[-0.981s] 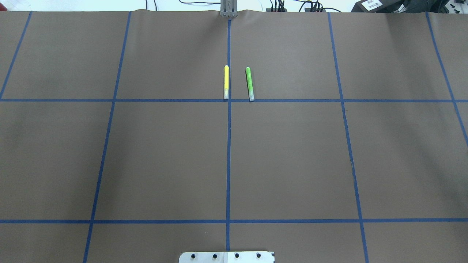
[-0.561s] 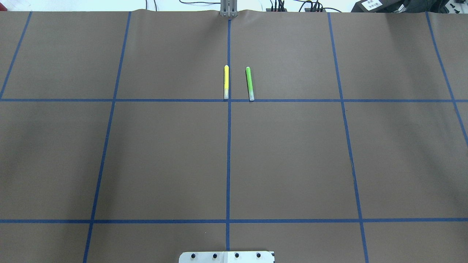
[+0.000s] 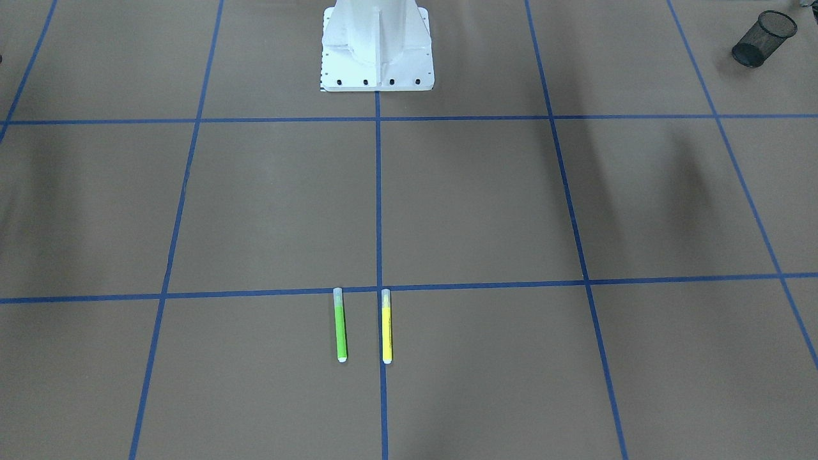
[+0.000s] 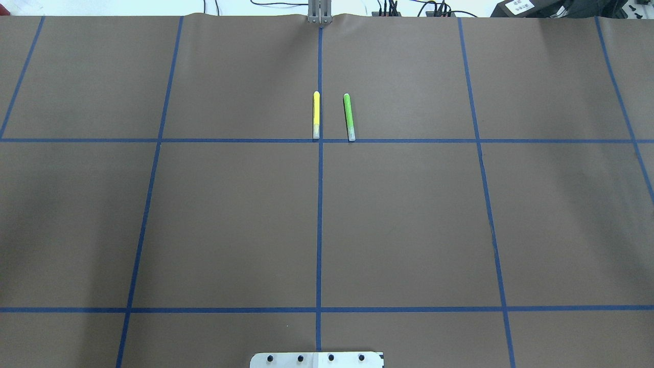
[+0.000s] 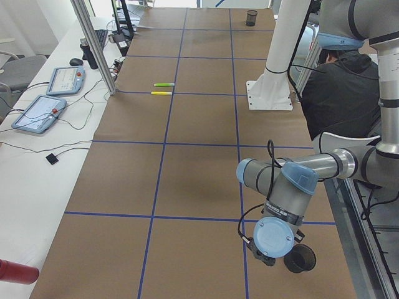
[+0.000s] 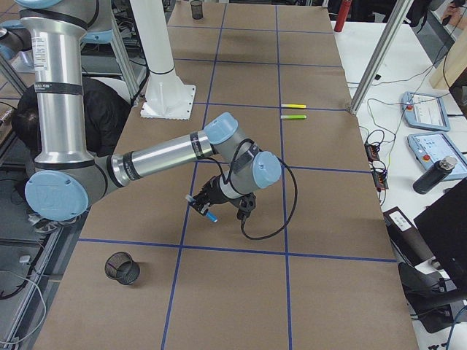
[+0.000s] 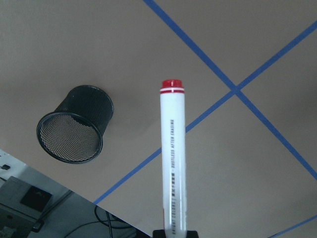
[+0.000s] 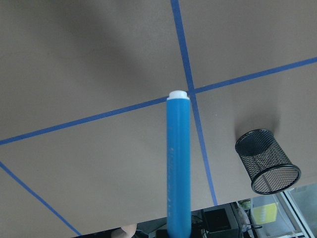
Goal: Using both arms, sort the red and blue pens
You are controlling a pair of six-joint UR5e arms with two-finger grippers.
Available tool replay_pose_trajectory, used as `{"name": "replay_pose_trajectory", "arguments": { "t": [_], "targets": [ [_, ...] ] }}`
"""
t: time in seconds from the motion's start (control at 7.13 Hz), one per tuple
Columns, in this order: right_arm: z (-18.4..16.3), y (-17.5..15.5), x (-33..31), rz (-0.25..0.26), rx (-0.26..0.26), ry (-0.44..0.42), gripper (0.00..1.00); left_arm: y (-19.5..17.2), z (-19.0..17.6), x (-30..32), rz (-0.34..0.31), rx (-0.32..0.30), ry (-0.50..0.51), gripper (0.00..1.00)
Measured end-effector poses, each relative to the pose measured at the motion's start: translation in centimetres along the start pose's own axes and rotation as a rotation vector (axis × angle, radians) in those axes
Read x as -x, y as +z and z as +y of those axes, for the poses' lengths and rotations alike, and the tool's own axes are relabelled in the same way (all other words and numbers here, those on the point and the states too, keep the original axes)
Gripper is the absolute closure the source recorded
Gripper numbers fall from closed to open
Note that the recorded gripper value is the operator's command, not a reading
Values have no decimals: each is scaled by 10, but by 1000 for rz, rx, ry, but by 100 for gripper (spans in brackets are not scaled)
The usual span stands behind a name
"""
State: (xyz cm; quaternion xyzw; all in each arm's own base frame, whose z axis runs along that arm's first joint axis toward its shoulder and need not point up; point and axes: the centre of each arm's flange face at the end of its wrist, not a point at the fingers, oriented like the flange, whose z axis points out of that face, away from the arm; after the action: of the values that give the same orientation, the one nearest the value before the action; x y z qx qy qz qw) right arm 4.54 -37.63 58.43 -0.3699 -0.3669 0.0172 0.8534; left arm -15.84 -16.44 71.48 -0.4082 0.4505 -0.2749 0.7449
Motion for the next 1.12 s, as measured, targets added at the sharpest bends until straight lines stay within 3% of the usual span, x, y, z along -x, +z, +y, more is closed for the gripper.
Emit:
{"name": "replay_pose_trajectory", "arguments": {
  "t": [0.56, 1.12],
  "targets": [
    [-4, 3, 2, -70, -11, 13, 100, 57, -21, 72, 131, 202, -210, 100],
    [-7, 3, 3, -96, -17, 16, 100, 82, -56, 107, 195, 330, -321, 100]
  ]
}}
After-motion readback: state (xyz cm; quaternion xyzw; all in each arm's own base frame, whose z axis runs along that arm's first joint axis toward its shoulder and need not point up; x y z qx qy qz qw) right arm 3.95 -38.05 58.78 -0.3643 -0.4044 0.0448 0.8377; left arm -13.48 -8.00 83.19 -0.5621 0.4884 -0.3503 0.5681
